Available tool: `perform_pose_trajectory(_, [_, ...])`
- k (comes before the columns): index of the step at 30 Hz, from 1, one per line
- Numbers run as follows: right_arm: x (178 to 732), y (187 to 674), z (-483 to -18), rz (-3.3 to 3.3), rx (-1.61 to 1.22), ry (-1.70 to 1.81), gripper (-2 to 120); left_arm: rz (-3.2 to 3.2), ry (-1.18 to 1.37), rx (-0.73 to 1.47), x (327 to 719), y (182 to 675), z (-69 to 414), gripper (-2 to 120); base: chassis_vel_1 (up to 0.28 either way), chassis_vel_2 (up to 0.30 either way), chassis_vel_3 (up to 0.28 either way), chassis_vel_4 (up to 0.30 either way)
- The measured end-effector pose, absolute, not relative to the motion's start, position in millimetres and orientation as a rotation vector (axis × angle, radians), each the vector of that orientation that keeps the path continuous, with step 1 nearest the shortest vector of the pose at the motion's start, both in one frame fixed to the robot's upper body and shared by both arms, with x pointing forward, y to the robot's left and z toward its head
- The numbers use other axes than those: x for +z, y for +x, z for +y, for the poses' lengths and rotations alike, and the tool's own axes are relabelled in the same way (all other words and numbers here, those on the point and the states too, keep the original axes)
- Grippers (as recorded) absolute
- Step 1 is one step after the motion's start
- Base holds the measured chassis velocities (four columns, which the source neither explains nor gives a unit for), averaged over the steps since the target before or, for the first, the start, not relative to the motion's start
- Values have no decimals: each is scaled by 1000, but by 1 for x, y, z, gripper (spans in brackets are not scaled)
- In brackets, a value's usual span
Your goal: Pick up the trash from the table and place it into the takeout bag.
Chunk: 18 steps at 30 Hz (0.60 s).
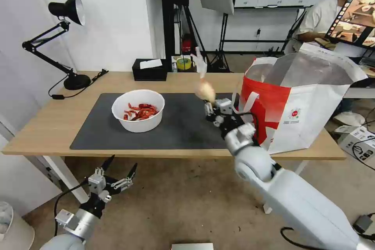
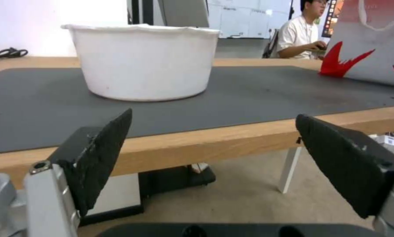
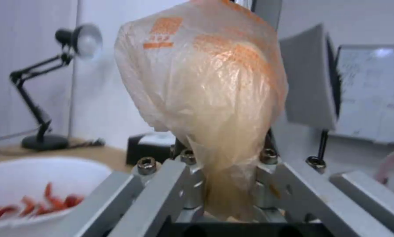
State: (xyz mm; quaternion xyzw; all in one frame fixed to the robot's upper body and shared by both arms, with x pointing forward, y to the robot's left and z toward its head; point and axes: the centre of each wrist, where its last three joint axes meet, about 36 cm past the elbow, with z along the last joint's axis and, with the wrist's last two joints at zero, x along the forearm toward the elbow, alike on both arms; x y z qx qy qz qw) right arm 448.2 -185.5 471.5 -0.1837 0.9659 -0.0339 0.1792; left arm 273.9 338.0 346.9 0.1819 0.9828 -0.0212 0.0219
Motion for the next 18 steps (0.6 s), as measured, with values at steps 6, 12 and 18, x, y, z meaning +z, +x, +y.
perform_pose_trajectory(6, [501, 448, -203, 2638, -98, -401, 8, 3048, 566, -62, 347, 271, 335, 100, 0, 0, 0, 0])
perform_pose_trajectory(12, [546, 452, -230, 2650, -78, -103, 8, 3045, 569, -62, 348, 268, 331, 100, 0, 0, 0, 0])
perform_pose_trajectory(18, [569, 461, -257, 2722, -56, 145, 8, 3047, 573, -62, 347, 265, 327, 100, 0, 0, 0, 0])
